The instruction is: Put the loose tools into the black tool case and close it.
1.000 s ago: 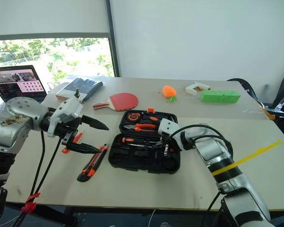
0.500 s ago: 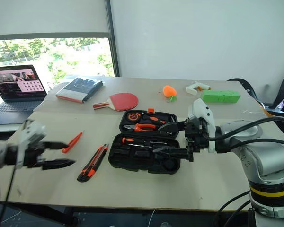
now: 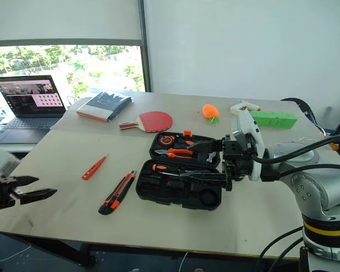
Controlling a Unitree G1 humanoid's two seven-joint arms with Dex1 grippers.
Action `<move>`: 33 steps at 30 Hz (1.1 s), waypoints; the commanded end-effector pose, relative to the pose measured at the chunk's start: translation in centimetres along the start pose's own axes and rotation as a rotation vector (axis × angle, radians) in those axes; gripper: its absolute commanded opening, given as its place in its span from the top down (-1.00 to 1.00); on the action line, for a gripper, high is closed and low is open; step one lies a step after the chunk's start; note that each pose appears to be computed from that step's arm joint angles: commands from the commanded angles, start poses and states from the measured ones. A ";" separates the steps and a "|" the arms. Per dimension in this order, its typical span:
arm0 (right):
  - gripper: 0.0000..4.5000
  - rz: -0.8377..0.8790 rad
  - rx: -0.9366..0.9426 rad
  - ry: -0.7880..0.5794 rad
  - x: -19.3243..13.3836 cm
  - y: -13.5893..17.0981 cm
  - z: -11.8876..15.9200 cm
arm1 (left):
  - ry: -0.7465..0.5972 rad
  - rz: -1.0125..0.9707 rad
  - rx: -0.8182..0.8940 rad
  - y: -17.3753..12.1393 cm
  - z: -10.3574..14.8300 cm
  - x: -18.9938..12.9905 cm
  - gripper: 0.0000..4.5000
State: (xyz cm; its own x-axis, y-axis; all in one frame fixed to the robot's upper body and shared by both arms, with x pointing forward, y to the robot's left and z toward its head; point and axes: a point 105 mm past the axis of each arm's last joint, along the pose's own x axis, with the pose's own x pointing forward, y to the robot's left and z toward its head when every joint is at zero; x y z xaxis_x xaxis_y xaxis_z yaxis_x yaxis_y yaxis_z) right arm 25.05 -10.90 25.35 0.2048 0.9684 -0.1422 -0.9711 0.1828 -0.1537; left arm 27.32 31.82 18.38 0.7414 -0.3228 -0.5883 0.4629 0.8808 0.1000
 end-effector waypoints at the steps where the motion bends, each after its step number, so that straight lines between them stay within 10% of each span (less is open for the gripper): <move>1: -0.99 -0.021 -0.063 -0.041 0.2 1.0 0.9 | 0.095 0.005 -0.027 1.0 1.3 2.0 -1.00; 14: -0.99 -0.120 -0.027 -0.104 1.3 3.9 -0.2 | 0.321 -0.011 0.030 2.9 5.5 9.9 -1.00; 29: -0.99 -0.195 -0.015 -0.121 1.2 3.7 0.0 | 0.462 -0.108 0.103 1.1 4.3 12.6 -1.00; 33: -1.00 -0.197 -0.021 -0.120 1.2 3.5 0.2 | 0.500 -0.135 0.106 0.6 3.8 12.8 -0.34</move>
State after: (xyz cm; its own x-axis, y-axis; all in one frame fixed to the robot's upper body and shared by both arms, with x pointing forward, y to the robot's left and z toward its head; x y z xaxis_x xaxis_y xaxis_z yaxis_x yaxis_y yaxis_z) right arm 22.18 -9.15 23.61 0.3798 0.9246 -0.0287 -0.9180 0.3729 -0.1353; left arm 39.32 27.05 14.35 0.4001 -0.1931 -0.8959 0.5930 0.7999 0.0925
